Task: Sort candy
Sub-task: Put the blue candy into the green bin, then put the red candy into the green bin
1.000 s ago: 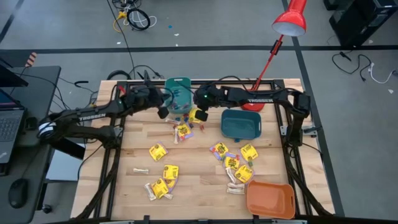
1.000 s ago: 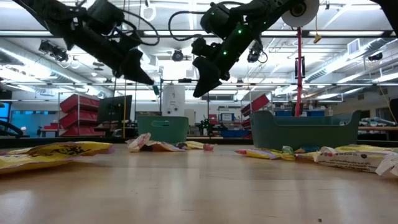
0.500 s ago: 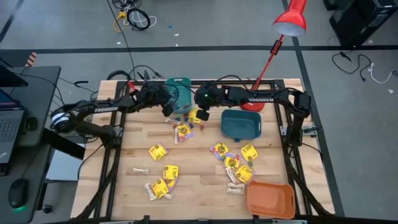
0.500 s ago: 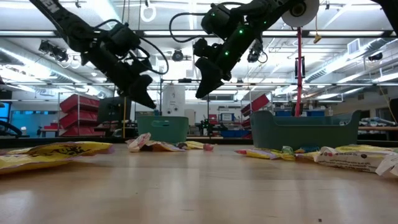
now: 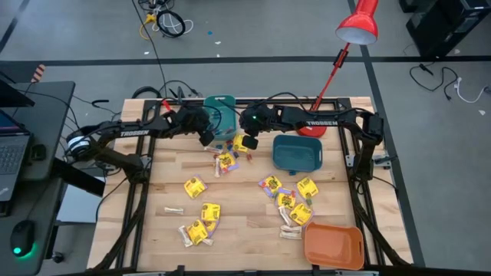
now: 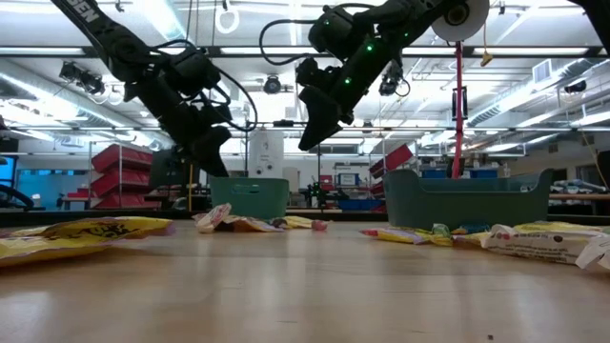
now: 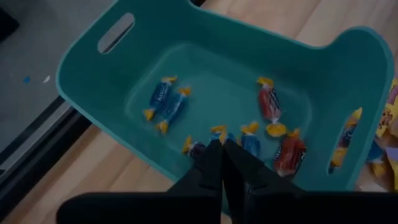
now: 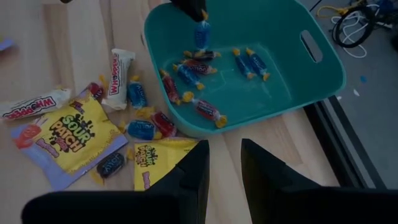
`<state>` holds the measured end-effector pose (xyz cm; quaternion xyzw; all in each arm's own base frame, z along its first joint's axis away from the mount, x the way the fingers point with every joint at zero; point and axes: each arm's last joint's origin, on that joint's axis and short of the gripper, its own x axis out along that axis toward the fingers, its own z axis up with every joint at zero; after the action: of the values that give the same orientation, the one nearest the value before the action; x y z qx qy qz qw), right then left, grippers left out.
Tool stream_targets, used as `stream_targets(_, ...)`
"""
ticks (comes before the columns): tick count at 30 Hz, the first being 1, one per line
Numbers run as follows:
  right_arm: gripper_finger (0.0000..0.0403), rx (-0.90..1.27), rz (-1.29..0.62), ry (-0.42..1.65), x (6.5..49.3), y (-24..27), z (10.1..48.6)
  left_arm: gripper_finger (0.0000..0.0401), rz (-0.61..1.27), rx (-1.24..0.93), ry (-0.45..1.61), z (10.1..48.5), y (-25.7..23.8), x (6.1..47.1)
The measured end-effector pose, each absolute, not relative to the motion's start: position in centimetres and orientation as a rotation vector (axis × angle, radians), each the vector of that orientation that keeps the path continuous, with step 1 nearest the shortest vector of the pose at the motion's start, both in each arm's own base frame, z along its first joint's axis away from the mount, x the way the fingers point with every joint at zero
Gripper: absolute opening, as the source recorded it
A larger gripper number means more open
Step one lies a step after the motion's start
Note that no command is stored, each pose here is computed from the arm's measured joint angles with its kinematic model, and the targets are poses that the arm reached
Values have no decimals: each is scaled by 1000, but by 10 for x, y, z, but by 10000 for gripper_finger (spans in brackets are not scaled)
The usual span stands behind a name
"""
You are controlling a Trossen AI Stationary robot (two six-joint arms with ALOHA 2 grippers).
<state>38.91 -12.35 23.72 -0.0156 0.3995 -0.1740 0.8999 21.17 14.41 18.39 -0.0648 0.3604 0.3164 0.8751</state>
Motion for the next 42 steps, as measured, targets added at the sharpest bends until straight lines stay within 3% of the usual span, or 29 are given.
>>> stream_targets(18, 79, -9, -312, 820, 390, -122, 237, 75, 661, -128, 730, 185, 144, 213)
stream_targets(31, 78, 23, -131, 917, 377, -98, 190, 76, 488, -110, 560, 198, 145, 224)
stream_targets(42, 108, -33, -59, 933, 382, -68, 184, 76, 430, -99, 479, 204, 145, 228)
